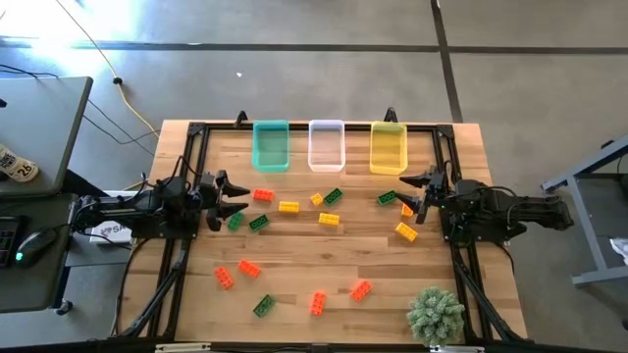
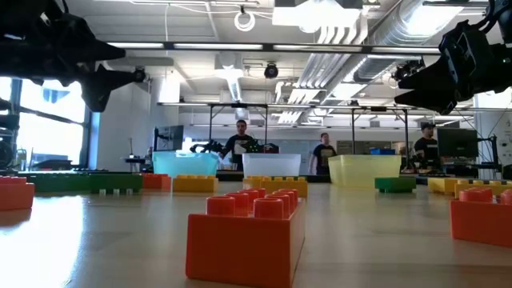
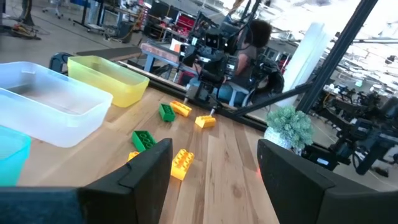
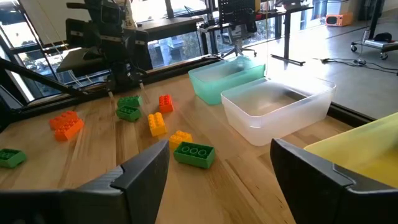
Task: Sort & place blocks by color
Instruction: Put the green game piece into the green bin
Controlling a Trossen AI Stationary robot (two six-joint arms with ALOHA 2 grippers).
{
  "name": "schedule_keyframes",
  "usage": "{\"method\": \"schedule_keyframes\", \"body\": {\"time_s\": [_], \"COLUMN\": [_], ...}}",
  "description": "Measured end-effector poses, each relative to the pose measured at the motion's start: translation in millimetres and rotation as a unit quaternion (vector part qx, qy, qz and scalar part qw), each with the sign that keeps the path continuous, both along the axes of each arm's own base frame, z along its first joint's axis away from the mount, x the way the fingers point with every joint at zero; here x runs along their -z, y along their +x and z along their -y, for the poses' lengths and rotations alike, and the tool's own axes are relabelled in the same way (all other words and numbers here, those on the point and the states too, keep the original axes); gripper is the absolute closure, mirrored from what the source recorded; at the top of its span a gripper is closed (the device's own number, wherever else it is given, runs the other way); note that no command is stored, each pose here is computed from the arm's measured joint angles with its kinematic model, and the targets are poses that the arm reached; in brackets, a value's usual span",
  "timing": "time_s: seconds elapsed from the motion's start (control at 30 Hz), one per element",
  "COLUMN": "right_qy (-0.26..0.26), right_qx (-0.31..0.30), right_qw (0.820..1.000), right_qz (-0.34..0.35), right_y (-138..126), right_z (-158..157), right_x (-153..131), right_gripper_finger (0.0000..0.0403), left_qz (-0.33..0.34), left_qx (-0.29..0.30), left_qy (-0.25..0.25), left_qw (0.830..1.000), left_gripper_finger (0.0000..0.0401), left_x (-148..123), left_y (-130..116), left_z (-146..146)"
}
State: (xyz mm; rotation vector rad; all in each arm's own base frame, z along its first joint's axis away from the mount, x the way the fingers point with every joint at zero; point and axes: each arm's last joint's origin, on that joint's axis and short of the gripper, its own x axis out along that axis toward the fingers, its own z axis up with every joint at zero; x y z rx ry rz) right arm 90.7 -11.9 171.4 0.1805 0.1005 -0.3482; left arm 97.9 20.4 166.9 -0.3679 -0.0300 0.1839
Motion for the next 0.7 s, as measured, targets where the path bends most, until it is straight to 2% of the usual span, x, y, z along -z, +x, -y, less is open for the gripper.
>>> {"method": "schedule_keyframes", "body": {"time_s": [0.17,0.3,0.37,0.57,0.7], "right_qy": [0.0,0.0,0.0,0.0,0.0], "right_qx": [0.0,0.0,0.0,0.0,0.0], "right_qw": [1.0,1.0,1.0,1.0,1.0], "right_qz": [0.0,0.0,0.0,0.0,0.0], "right_y": [0.0,0.0,0.0,0.0,0.0], "right_z": [0.0,0.0,0.0,0.0,0.0], "right_x": [-0.1,0.0,0.0,-0.1,0.0], "right_gripper_finger": [0.0135,0.0135,0.0135,0.0135,0.0135], "left_qz": [0.038,0.085,0.11,0.17,0.183], "left_qx": [-0.022,-0.051,-0.055,-0.054,-0.064], "left_qy": [-0.043,-0.098,-0.108,-0.091,-0.03], "left_qw": [0.998,0.99,0.986,0.98,0.981], "left_gripper_finger": [0.0176,0.0176,0.0176,0.0176,0.0176], "left_x": [-5.5,-11.6,-15.5,-40.7,-67.5], "left_y": [-0.4,-1.5,-2.1,-7.9,-14.4], "left_z": [-1.3,-3.1,-3.4,-2.6,-1.3]}}
